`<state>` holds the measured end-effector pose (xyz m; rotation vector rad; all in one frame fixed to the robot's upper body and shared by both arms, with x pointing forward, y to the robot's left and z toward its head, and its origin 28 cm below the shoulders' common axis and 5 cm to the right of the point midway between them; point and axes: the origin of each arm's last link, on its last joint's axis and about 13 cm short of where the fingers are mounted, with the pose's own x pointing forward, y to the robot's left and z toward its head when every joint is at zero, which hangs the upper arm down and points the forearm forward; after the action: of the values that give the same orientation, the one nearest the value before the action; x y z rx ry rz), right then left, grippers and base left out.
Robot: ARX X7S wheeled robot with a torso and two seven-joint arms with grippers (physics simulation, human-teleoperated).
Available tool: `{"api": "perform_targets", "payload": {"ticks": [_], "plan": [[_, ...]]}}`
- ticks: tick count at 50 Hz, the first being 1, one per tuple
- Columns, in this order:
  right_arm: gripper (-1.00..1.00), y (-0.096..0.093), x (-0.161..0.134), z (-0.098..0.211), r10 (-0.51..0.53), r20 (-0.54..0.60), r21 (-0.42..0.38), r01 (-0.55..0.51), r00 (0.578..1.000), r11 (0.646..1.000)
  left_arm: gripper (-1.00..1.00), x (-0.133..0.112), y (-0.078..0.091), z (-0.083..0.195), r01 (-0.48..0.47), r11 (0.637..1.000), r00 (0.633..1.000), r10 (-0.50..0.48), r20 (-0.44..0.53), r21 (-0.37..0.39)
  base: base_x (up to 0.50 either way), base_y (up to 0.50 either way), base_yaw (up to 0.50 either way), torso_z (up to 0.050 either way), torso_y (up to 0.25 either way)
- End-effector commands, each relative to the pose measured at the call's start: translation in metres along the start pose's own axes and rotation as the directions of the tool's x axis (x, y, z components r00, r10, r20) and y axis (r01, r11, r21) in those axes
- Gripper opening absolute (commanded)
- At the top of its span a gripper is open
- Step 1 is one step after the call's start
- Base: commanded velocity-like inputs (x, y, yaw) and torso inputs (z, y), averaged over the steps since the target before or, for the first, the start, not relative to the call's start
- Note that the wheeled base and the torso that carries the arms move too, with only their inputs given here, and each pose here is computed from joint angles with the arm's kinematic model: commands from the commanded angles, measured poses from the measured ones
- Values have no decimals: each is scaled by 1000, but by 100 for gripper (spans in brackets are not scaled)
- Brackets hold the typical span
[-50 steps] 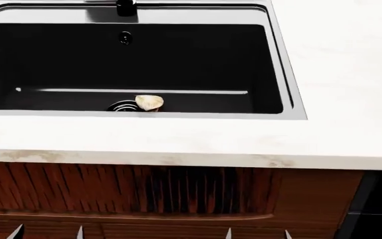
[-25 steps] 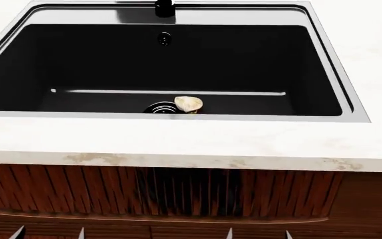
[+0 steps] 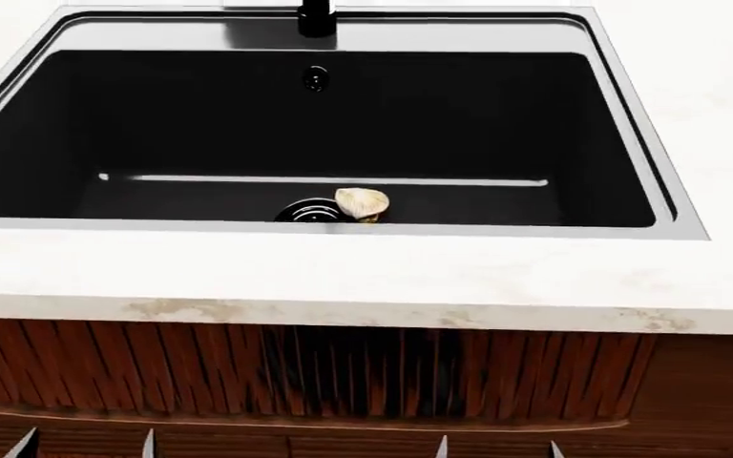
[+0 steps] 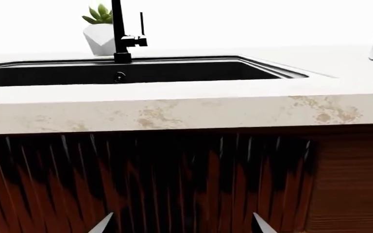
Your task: Turn on the sink faucet.
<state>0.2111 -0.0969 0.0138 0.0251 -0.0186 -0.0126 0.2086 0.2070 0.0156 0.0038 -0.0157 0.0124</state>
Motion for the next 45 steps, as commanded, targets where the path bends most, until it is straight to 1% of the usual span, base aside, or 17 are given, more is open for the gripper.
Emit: {"api": "perform_targets", "payload": {"ticks": [1, 2, 4, 5, 17, 24, 26, 28, 29, 31, 34, 35, 36, 37, 39, 41, 45], "plan": [[100, 0, 0, 1, 0, 5, -3, 0, 1000, 1000, 100, -1, 3, 3, -20, 999, 998, 18, 57, 33, 0, 0, 0, 50, 0], [100, 0, 0, 1, -1, 6, -3, 1, 1000, 1000, 100, 0, 2, 3, -20, 1000, 998, 19, 56, 22, 0, 0, 0, 50, 0], [100, 0, 0, 1, -1, 5, -5, 2, 1000, 1000, 100, -1, 2, 3, -17, 1000, 998, 15, 55, 26, 0, 0, 0, 50, 0], [100, 0, 1, 0, -1, 2, -8, 1, 1000, 1000, 100, -1, 2, 3, -22, 999, 998, 19, 58, 49, 0, 0, 0, 50, 0], [100, 1, 1, 1, 3, 16, 13, -3, 1000, 1000, 100, 0, 2, 3, -7, 1000, 999, 7, 53, 12, 0, 0, 0, 50, 0], [100, 1, 1, 1, 5, 15, 9, -5, 1000, 1000, 100, -2, 5, 4, -23, 1000, 998, 22, 60, 8, 0, 0, 0, 50, 0], [100, 1, 1, 1, 5, 15, 9, -5, 1000, 1000, 100, 1, 2, 3, -15, 1000, 998, 15, 58, 11, 0, 0, 0, 50, 0], [100, 1, 1, 1, 5, 15, 9, -5, 1000, 1000, 100, -2, 4, 3, -12, 1000, 998, 11, 58, 10, 0, 0, 0, 50, 0], [100, 1, 1, 1, 6, 15, 8, -6, 1000, 1000, 100, -3, 5, 4, -18, 1000, 996, 20, 83, -25, 0, 0, 0, 50, 0], [100, 1, 0, 1, 5, 17, 8, -5, 1000, 1000, 100, -5, 8, 4, -22, 999, 997, 25, 69, -48, 0, 0, 0, 14, 0], [100, 1, 1, 1, 4, 17, 5, -4, 1000, 1000, 100, -2, 6, 4, -27, 998, 998, 30, 54, -53, 0, 0, 0, 0, 0], [100, 1, 1, 1, 4, 16, 5, -4, 1000, 1000, 100, -2, 5, 4, -26, 999, 999, 28, 45, -38, 0, 0, 0, 0, 0], [100, 1, 1, 1, 8, 14, 7, -8, 1000, 1000, 100, -1, 5, 4, -29, 999, 999, 30, 36, -44, 0, 0, 0, 0, 0], [100, 1, 1, 1, 10, 15, 9, -10, 1000, 1000, 100, 1, 2, 3, -31, 998, 999, 31, 10, -46, 0, 0, 0, 0, 0], [100, 1, 1, 1, 10, 17, 8, -10, 1000, 1000, 100, 2, 0, 4, -26, 999, 1000, 27, 12, -39, 0, 0, 0, 0, 0], [100, 1, 2, 1, 9, 17, 7, -10, 1000, 1000, 100, 3, 1, 6, -32, 998, 999, 33, 29, -61, 0, 0, 0, 0, 0], [100, 1, 0, 2, 12, 21, 4, -12, 1000, 1000, 100, -2, 3, 6, -22, 998, 999, 24, 34, -54, 0, 0, 0, 0, 0]]}}
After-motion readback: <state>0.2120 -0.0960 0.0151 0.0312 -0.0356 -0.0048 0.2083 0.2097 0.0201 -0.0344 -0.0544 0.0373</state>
